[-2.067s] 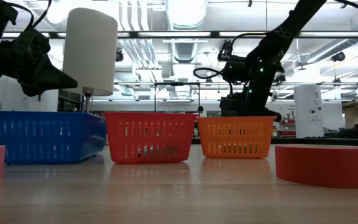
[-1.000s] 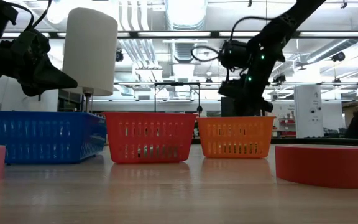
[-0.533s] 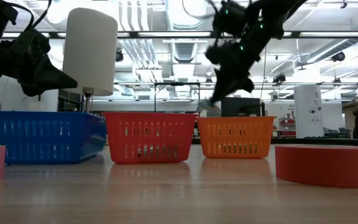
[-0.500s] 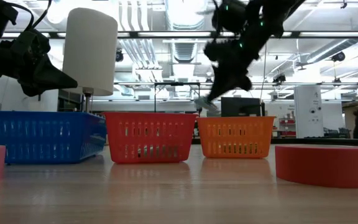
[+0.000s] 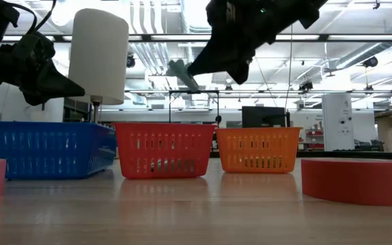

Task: Pick and place Stapler, Stapler remover, tape
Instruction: Put the blue staple remover into the red bin

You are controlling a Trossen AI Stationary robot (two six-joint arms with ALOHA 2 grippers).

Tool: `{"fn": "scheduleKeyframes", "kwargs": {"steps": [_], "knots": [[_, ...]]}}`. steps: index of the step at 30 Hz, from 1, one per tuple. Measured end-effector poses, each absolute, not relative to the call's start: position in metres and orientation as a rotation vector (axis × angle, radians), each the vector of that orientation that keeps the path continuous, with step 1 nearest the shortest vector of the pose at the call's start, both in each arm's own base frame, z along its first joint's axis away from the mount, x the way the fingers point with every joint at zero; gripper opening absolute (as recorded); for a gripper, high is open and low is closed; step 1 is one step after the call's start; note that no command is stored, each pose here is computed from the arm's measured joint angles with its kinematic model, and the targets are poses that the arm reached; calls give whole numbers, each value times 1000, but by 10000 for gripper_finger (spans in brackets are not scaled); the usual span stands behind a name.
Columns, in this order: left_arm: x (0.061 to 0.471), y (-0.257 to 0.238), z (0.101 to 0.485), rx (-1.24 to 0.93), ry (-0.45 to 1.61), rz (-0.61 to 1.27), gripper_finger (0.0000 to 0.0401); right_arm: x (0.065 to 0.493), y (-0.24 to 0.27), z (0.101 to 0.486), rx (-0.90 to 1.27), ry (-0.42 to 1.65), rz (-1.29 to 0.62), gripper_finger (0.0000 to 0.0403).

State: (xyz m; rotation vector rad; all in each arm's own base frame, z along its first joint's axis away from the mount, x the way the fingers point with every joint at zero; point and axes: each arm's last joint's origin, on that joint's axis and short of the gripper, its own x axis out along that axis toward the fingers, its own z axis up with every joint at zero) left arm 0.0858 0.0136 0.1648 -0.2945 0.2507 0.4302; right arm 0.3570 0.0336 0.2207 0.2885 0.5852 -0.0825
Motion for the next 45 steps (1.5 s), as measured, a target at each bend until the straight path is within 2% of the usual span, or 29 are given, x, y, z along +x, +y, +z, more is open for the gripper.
{"fn": "scheduleKeyframes", "kwargs": {"steps": [12, 45], "knots": [[86, 14, 165, -294, 251, 430, 37, 379, 41, 184, 283, 676, -90, 8], [86, 14, 165, -295, 251, 430, 37, 380, 41, 179, 303, 689, -100, 9]]}}
